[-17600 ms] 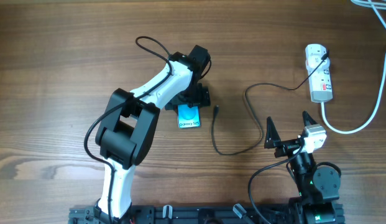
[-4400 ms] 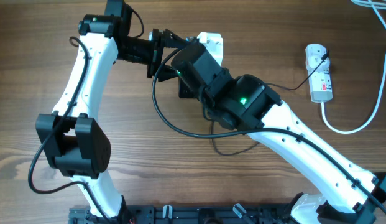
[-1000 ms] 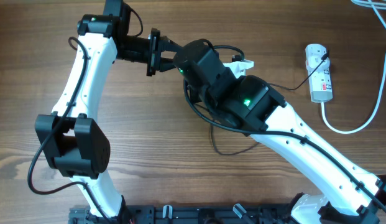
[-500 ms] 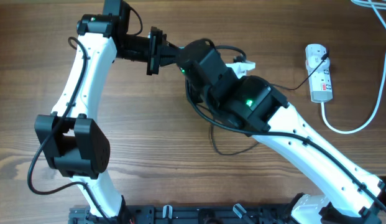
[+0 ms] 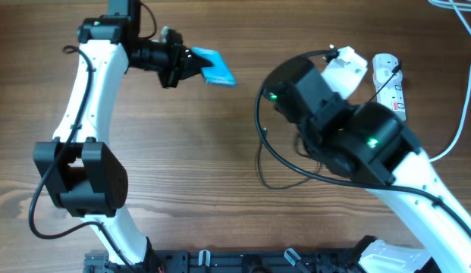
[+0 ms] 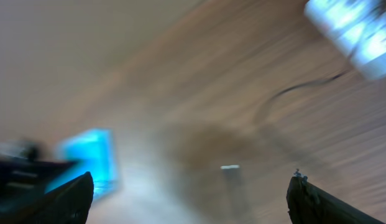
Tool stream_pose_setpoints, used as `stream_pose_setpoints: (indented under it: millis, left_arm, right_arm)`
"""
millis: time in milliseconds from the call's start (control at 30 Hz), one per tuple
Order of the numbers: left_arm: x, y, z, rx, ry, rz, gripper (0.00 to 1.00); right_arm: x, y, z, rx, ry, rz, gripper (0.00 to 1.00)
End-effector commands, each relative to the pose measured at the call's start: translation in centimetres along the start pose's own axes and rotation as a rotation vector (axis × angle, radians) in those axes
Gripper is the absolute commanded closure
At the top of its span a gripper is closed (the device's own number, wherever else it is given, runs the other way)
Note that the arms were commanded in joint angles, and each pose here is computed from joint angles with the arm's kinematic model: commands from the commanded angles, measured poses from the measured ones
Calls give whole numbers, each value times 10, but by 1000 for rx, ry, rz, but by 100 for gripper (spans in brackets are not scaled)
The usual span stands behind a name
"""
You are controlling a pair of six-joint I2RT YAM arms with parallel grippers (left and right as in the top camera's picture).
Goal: Plug charger to phone and switch on socket
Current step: 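Open the right gripper and pull both grippers apart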
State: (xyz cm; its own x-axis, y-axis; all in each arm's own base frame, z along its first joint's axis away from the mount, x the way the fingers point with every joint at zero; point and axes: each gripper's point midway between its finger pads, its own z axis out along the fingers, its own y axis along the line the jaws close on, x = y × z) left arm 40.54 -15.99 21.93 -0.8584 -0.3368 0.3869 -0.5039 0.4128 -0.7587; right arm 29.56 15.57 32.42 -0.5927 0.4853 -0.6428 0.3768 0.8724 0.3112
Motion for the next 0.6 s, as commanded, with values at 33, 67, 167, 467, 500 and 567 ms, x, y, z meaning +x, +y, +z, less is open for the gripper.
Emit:
stream_pose_setpoints:
  millis: [33, 67, 167, 467, 500, 567]
  left_arm:
    - [-26, 38, -25, -269, -214, 163, 96]
    - [-30, 47, -29, -326, -240, 156, 96]
    - [-33, 61, -32, -425, -258, 220, 96]
    - [-48, 95, -56, -683, -370, 217, 96]
    - [-50, 97, -59, -703, -385, 214, 96]
    - [-53, 99, -63, -724, -406, 210, 96]
  right_arm:
    - [19, -19, 22, 88, 83, -347, 0]
    - [25, -21, 26, 96, 105, -355, 0]
    - [44, -22, 46, 116, 160, -374, 0]
    - [131, -17, 113, 46, 492, -336, 0]
    - [138, -16, 117, 22, 544, -350, 0]
    - [151, -11, 124, -58, 646, -406, 0]
